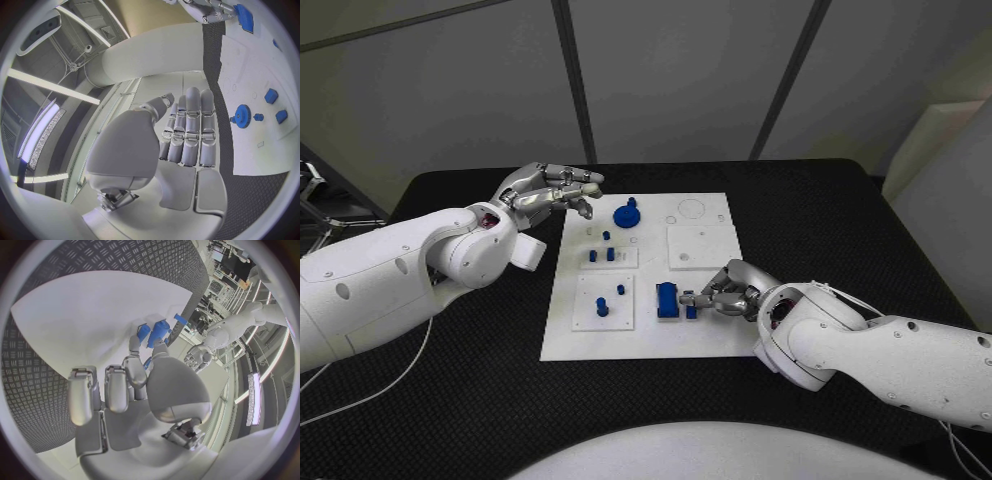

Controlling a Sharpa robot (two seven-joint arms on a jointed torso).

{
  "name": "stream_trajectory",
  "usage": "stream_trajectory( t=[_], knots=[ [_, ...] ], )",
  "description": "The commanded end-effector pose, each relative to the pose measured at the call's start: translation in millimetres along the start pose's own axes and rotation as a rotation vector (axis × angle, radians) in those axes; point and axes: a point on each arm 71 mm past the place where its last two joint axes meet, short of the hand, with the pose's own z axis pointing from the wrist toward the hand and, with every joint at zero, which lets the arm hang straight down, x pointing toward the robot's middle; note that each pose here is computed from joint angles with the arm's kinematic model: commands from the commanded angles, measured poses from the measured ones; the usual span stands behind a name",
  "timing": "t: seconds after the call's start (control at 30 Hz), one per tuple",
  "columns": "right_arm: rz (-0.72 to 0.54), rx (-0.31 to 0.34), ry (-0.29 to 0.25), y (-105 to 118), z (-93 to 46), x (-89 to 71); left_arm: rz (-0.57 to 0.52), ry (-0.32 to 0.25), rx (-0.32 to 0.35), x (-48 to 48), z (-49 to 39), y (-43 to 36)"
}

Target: Assemble the parts on the task board

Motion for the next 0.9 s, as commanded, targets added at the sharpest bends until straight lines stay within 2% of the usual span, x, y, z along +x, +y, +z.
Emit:
stream_trajectory(
  t=[0.03, 0.6, 0.9],
  knots=[
    [-0.027, -0.017, 0.003, 1.5, -0.8, 0.7, -0.008, 0.012, 0.003, 1.3, 0.2, -1.3],
    [-0.117, -0.055, -0.008, -1.2, -10.0, -5.3, -0.007, 0.009, 0.001, -0.2, -0.7, -1.2],
    [-0.132, -0.055, -0.004, -0.9, -6.1, -3.8, -0.008, 0.013, 0.0, 0.8, 0.1, -0.9]
  ],
)
